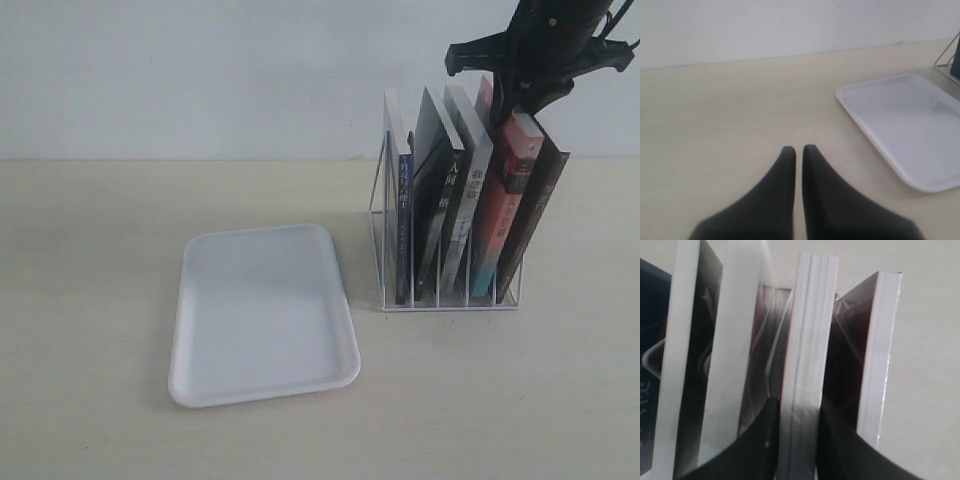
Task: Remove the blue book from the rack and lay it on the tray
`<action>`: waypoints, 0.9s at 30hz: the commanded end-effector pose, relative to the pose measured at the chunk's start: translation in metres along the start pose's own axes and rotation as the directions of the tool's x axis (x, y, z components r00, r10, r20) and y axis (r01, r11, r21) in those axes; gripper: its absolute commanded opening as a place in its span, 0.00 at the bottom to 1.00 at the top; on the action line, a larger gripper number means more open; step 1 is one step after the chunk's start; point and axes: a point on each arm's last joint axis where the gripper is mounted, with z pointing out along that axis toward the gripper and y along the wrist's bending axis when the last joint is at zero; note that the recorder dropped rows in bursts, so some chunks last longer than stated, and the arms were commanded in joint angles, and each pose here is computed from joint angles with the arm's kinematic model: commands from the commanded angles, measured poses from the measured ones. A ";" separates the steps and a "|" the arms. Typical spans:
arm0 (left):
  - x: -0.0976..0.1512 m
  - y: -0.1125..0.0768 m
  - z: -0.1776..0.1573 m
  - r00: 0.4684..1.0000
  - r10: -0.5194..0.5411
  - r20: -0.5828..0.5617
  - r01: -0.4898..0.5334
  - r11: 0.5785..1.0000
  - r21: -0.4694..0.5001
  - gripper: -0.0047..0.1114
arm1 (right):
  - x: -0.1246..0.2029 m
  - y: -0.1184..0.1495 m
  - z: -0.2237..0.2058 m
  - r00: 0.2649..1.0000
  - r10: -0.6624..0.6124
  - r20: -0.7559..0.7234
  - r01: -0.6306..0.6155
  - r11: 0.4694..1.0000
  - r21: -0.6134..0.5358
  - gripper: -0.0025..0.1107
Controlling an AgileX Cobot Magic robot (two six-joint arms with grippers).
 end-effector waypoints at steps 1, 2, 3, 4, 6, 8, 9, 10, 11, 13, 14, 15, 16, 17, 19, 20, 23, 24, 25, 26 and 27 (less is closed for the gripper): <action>-0.003 0.000 -0.001 1.000 -0.006 0.022 0.006 1.000 -0.001 0.08 | -0.003 -0.003 -0.008 0.999 -0.017 0.041 0.017 1.000 0.010 0.02; -0.003 0.000 -0.001 1.000 -0.006 0.022 0.006 1.000 -0.001 0.08 | -0.003 -0.003 -0.008 0.999 -0.024 0.041 0.024 1.000 0.011 0.02; -0.003 0.000 -0.001 1.000 -0.006 0.022 0.006 1.000 -0.001 0.08 | -0.003 -0.003 -0.008 0.999 -0.027 0.041 0.026 1.000 0.011 0.02; -0.003 0.000 -0.001 1.000 -0.006 0.022 0.006 1.000 -0.001 0.08 | -0.003 -0.003 -0.008 0.999 -0.029 0.041 0.028 1.000 0.011 0.02; -0.003 0.000 -0.001 1.000 -0.006 0.022 0.006 1.000 -0.001 0.08 | -0.003 -0.002 -0.007 0.999 -0.023 0.038 0.023 1.000 -0.003 0.02; -0.003 0.000 -0.001 1.000 -0.006 0.022 0.006 1.000 -0.001 0.08 | -0.003 -0.002 -0.006 0.999 -0.023 0.036 0.023 1.000 -0.003 0.02; -0.003 0.000 -0.001 1.000 -0.006 0.022 0.006 1.000 -0.001 0.08 | -0.003 -0.002 -0.004 0.999 -0.023 0.031 0.023 1.000 -0.003 0.02; -0.003 0.000 -0.001 1.000 -0.006 0.022 0.006 1.000 -0.001 0.08 | -0.003 -0.002 -0.004 0.999 -0.023 0.031 0.023 1.000 -0.003 0.02; -0.003 0.000 -0.001 1.000 -0.006 0.022 0.006 1.000 -0.001 0.08 | -0.003 -0.002 -0.003 0.999 -0.023 0.029 0.023 1.000 -0.003 0.03; -0.003 0.000 -0.001 1.000 -0.006 0.022 0.006 1.000 -0.001 0.08 | -0.003 -0.002 0.000 0.999 -0.028 0.023 0.029 1.000 -0.002 0.08; -0.003 0.000 -0.001 1.000 -0.006 0.022 0.006 1.000 -0.001 0.08 | -0.003 -0.002 0.001 0.999 -0.031 0.021 0.031 1.000 -0.002 0.11; -0.003 0.000 -0.001 1.000 -0.006 0.022 0.006 1.000 -0.001 0.08 | -0.003 -0.002 0.002 0.999 -0.031 0.019 0.031 1.000 -0.002 0.17; -0.003 0.000 -0.001 1.000 -0.006 0.022 0.006 1.000 -0.001 0.08 | -0.003 -0.002 0.002 0.999 -0.031 0.019 0.031 1.000 -0.002 0.23; -0.003 0.000 -0.001 1.000 -0.006 0.022 0.006 1.000 -0.001 0.08 | -0.003 -0.002 0.003 0.999 -0.031 0.017 0.031 1.000 -0.002 0.28; -0.003 0.000 -0.001 1.000 -0.006 0.022 0.006 1.000 -0.001 0.08 | -0.003 -0.002 0.003 0.999 -0.029 0.017 0.029 1.000 -0.002 0.37; -0.003 0.000 -0.001 1.000 -0.006 0.022 0.006 1.000 -0.001 0.08 | -0.003 -0.002 0.003 0.999 -0.029 0.017 0.029 1.000 0.000 0.39; -0.003 0.000 -0.001 1.000 -0.006 0.022 0.006 1.000 -0.001 0.08 | -0.003 -0.002 0.003 0.999 -0.029 0.017 0.029 1.000 0.000 0.39; -0.003 0.000 -0.001 1.000 -0.006 0.022 0.006 1.000 -0.001 0.08 | -0.003 -0.002 0.001 0.999 -0.029 0.021 0.029 1.000 0.000 0.39; -0.003 0.000 -0.001 1.000 -0.006 0.022 0.006 1.000 -0.001 0.08 | -0.003 -0.002 0.000 0.999 -0.029 0.024 0.029 1.000 -0.001 0.39; -0.003 0.000 -0.001 1.000 -0.006 0.022 0.006 1.000 -0.001 0.08 | -0.004 -0.002 -0.003 0.999 -0.030 0.031 0.030 1.000 -0.001 0.39; -0.003 0.000 -0.001 1.000 -0.006 0.022 0.006 1.000 -0.001 0.08 | -0.005 -0.002 -0.008 0.999 -0.030 0.045 0.030 1.000 -0.002 0.39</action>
